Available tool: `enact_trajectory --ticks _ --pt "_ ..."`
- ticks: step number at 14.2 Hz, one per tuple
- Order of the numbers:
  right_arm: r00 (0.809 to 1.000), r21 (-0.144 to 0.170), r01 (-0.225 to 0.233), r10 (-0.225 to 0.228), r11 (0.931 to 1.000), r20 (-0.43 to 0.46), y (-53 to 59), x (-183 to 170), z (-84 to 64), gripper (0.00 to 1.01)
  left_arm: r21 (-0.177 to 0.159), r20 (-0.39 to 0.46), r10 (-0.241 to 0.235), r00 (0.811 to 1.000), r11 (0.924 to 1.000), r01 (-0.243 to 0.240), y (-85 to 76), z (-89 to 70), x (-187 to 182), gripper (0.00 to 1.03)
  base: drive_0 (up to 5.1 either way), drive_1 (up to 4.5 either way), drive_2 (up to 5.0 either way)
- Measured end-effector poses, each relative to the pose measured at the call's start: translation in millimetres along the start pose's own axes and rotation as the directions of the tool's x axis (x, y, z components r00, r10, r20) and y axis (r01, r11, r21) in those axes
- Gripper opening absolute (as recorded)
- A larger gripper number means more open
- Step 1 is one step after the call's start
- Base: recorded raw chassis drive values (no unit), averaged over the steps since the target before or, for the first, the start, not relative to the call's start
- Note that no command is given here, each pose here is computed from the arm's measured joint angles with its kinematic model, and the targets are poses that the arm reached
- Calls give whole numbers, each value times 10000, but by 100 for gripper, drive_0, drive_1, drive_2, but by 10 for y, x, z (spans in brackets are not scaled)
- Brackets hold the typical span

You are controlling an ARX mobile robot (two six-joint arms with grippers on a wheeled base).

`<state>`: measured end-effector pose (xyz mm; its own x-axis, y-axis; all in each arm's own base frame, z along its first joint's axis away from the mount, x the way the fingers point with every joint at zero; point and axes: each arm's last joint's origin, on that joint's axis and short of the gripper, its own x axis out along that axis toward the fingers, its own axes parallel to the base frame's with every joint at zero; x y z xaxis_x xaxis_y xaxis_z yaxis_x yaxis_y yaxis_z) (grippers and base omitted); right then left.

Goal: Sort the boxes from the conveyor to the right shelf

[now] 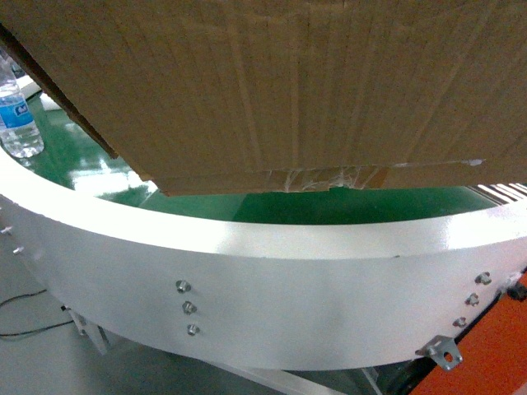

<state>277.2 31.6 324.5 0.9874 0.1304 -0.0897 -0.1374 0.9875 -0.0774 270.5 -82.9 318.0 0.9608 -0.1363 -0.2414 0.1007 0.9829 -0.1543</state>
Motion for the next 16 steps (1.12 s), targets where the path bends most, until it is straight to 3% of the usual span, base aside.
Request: enact_trajectory --ticks 13,16 --pt "10000 6 5 -5 10000 -85 -1 1 -9 5 15 -75 8 10000 10000 -8 0 -6 -3 3 -6 -419 407" --pt "10000 -1 -34 34 10000 3 14 -3 3 5 1 37 31 10000 10000 -31 3 12 -21 3 -202 -202 -202"
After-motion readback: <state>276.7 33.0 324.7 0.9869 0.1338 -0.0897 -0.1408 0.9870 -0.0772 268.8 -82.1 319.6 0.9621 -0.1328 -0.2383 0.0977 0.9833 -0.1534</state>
